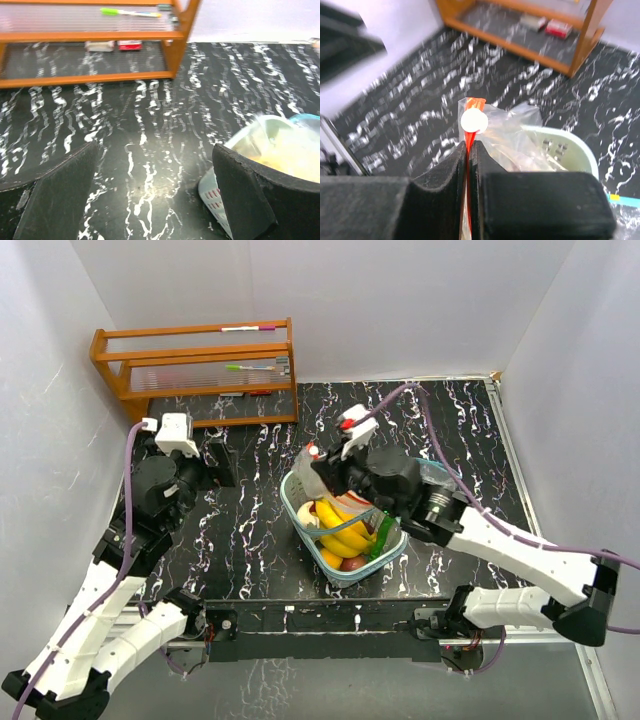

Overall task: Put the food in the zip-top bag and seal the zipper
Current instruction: Pick up the zipper food storage bag from the bin, then place the zipper food storage bag in the bin.

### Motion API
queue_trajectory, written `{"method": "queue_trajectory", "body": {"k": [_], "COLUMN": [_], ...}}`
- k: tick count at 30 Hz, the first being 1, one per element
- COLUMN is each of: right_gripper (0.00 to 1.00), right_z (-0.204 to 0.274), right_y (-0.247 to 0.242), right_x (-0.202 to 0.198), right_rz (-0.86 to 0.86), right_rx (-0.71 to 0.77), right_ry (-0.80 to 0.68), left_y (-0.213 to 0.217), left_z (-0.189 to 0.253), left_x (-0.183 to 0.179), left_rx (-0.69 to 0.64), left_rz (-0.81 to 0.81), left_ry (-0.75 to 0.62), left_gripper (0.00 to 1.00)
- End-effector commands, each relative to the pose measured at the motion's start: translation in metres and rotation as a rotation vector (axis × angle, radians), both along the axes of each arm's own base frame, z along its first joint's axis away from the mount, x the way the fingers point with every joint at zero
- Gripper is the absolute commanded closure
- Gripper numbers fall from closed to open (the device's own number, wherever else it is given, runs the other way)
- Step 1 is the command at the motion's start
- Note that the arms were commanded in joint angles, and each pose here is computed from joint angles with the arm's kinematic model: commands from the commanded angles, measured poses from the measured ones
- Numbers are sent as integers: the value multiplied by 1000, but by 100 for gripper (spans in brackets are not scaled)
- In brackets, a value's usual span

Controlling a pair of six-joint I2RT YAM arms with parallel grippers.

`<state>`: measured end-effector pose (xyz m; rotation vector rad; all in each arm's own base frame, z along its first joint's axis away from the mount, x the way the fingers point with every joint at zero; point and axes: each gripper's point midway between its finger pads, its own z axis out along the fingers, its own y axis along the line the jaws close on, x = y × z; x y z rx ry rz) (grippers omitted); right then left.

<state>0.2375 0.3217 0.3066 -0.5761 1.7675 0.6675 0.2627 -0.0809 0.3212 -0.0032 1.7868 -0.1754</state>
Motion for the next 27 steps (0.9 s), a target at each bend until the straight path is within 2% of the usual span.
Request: {"method": "queue_trajectory", "body": {"k": [1,7,13,16,19,27], "right_gripper": [92,92,92,92,92,90], "right_z": [105,144,167,157,130,71], "right_y": [-23,-34,-17,-23,-20,-2], "right_x": [9,19,25,38,51,54], "right_rz": [-129,-223,-199,-295,-366,-356], "right_rx": [309,467,532,513,422,364], "right_ry": [-145,-194,-209,-180,-134,-27], "left_y": [-46,-99,-122,-131,-128,-120], "left_z": [18,25,40,44,37,1], "left_x": [-14,-32,-29,-32,-33,-43], "left_rx": [-61,-190,-281,-314,-308,-279], "left_rz": [-283,-577,-668,-722,-703,-684], "left_ry": [-80,-161,-193,-193,-172,-84], "left_gripper": [8,16,17,13,13,13]}}
